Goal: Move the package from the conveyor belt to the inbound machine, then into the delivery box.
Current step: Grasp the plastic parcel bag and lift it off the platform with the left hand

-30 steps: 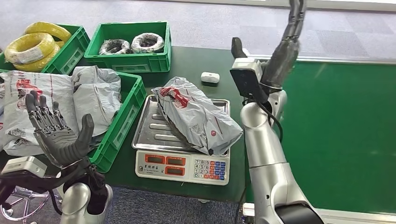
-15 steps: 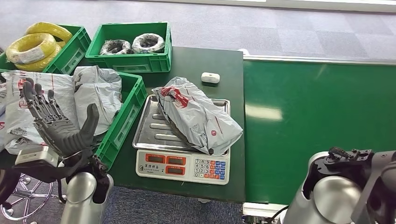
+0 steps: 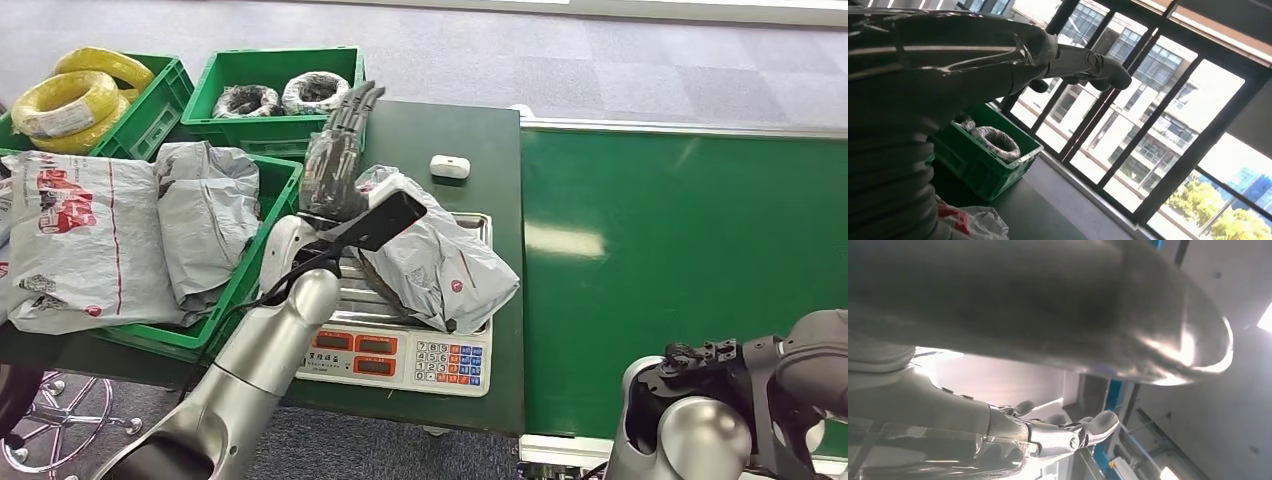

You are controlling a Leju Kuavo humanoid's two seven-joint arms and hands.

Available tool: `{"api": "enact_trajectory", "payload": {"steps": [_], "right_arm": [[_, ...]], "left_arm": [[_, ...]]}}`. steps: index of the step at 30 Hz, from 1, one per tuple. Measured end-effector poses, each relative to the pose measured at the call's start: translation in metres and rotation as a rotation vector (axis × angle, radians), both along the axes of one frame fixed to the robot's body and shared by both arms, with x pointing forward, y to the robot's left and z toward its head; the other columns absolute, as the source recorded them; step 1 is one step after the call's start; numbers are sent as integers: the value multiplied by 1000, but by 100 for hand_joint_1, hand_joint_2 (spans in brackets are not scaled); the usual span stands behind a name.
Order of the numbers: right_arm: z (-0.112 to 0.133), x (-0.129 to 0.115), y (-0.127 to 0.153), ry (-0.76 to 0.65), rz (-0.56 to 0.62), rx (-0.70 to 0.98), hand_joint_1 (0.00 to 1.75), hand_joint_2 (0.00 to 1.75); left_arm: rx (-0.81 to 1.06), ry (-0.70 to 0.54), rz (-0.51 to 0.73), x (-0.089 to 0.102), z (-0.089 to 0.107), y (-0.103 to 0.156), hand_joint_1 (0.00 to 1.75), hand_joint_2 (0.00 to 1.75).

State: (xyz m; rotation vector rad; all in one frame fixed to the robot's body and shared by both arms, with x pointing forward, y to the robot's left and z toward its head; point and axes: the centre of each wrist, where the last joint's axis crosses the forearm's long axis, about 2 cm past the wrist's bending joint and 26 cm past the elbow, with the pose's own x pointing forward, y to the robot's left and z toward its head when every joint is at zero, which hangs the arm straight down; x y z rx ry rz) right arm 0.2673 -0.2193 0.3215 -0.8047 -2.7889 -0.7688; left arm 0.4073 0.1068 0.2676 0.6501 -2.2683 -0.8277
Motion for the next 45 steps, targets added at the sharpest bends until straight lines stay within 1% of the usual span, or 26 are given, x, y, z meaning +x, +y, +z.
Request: {"api": "enact_trajectory", "payload": {"steps": [3, 7, 10, 15, 21, 23, 27, 28, 31, 32, 41, 43, 45], "right_arm": [[-6, 2, 2, 26, 5, 1, 0, 0], [-10, 4, 2, 44, 7, 3, 0, 0], [-13, 6, 2, 59, 14, 10, 0, 0], [-20, 5, 4, 85, 23, 11, 0, 0], [-24, 4, 9, 99, 43, 10, 0, 0], [-25, 3, 10, 101, 47, 8, 0, 0], [-25, 3, 13, 103, 56, 2, 0, 0], [-25, 3, 14, 103, 58, 0, 0, 0], [-25, 3, 15, 103, 62, -3, 0, 0], [-25, 3, 16, 102, 63, -4, 0, 0], [-24, 3, 17, 100, 69, -7, 0, 0], [-24, 2, 18, 99, 71, -8, 0, 0], [-24, 2, 18, 99, 72, -8, 0, 0]], "left_arm": [[72, 43, -15, 4, -5, -13, 0, 175], [113, 74, -22, 8, -9, -19, 0, 175], [220, 117, -21, 8, -15, -28, 0, 175], [406, 206, -15, 1, -46, -41, 0, 175], [612, 346, -10, -9, -89, -37, 0, 175], [642, 363, -7, -11, -96, -36, 0, 175], [677, 374, -2, -12, -100, -35, 0, 175], [688, 376, -1, -11, -100, -34, 5, 175], [725, 385, -1, -11, -100, -35, 107, 175], [735, 391, -4, -11, -101, -35, 136, 175], [771, 424, -18, -13, -107, -33, 136, 175], [773, 426, -18, -13, -107, -33, 150, 175], [776, 429, -19, -14, -108, -33, 167, 175]]}}
